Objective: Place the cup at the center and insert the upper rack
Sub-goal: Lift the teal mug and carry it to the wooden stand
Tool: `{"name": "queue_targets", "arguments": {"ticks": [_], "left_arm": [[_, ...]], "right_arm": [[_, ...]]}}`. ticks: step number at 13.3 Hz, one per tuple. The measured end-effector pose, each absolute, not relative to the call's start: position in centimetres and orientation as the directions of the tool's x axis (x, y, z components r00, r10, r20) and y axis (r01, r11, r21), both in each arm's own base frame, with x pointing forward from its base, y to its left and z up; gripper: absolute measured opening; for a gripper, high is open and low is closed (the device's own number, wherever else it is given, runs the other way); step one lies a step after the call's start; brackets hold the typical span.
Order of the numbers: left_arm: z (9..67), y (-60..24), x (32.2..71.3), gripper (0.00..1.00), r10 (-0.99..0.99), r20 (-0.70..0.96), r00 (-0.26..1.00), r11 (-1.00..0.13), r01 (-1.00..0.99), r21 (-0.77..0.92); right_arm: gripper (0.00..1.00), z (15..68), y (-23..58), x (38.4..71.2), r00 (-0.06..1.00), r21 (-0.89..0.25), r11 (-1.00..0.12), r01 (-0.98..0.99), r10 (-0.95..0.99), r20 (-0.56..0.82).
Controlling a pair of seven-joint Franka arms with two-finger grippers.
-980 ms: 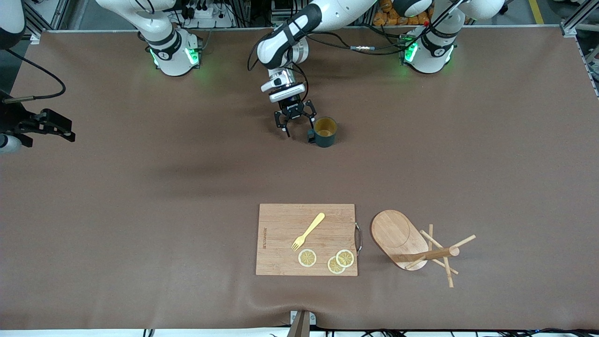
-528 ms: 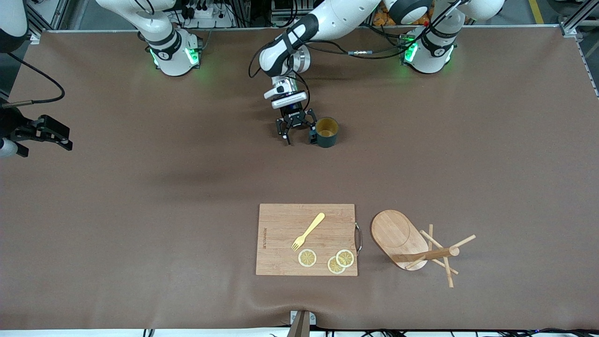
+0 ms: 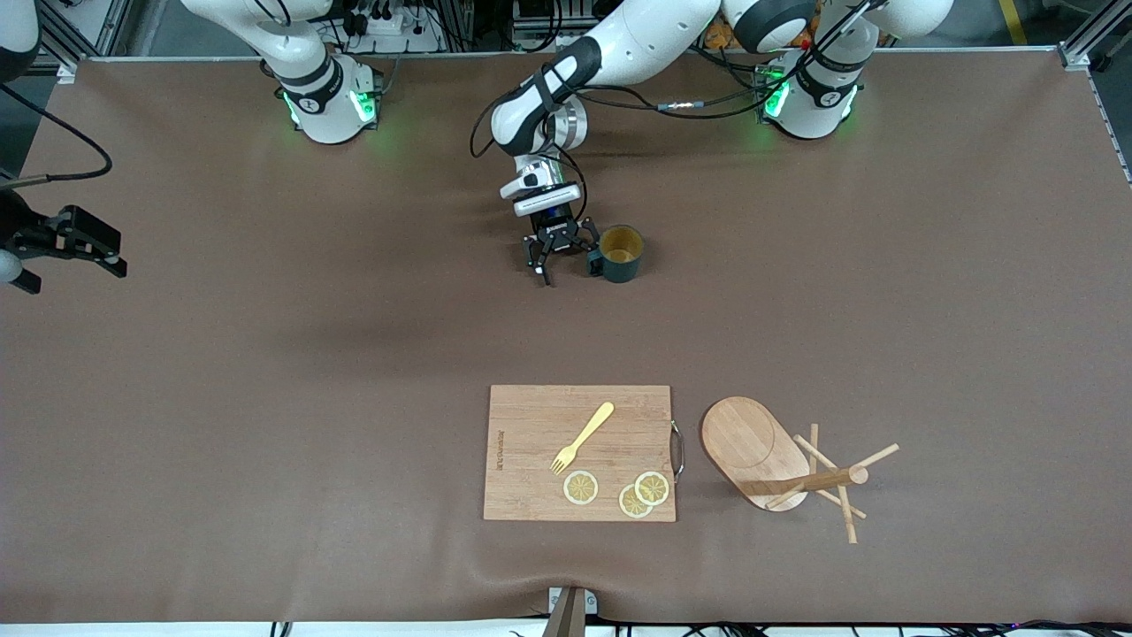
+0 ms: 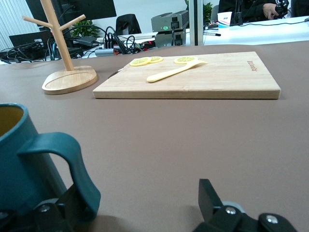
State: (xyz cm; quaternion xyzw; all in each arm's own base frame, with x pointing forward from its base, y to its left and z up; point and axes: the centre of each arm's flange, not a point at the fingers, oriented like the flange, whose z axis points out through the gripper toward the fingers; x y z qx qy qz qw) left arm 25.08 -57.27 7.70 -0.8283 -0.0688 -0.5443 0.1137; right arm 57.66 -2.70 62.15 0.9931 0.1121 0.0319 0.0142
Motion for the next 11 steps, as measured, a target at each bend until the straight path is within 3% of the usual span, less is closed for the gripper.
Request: {"name": "queue_targets", "arguments": {"ticks": [1, 2, 3, 9, 11], "left_arm": [[7.7, -57.3, 25.1, 1.0, -0.008, 0.917, 0.398, -0.965, 0.239, -0.112], [7.7, -57.3, 25.2, 0.9, 0.005, 0.919, 0.394, -0.964, 0.245, -0.1], [7.8, -57.4, 25.3, 0.75, 0.032, 0.922, 0.386, -0.964, 0.256, -0.073], [8.6, -58.1, 25.9, 0.08, 0.092, 0.926, 0.366, -0.96, 0.28, -0.015], [8.9, -58.3, 26.3, 0.06, 0.102, 0.926, 0.363, -0.958, 0.288, -0.007]], "right_arm": [[1.0, 62.2, -2.5, 57.6, 0.973, 0.034, -0.974, 0.223, 0.224, 0.057], [1.0, 62.3, -2.4, 57.5, 0.975, 0.033, -0.977, 0.213, 0.214, 0.055], [1.0, 62.3, -2.5, 57.5, 0.978, 0.032, -0.98, 0.198, 0.199, 0.054], [1.0, 62.4, -2.8, 57.5, 0.982, 0.032, -0.983, 0.179, 0.181, 0.057], [1.0, 62.4, -2.9, 57.5, 0.982, 0.032, -0.984, 0.177, 0.178, 0.056]]}}
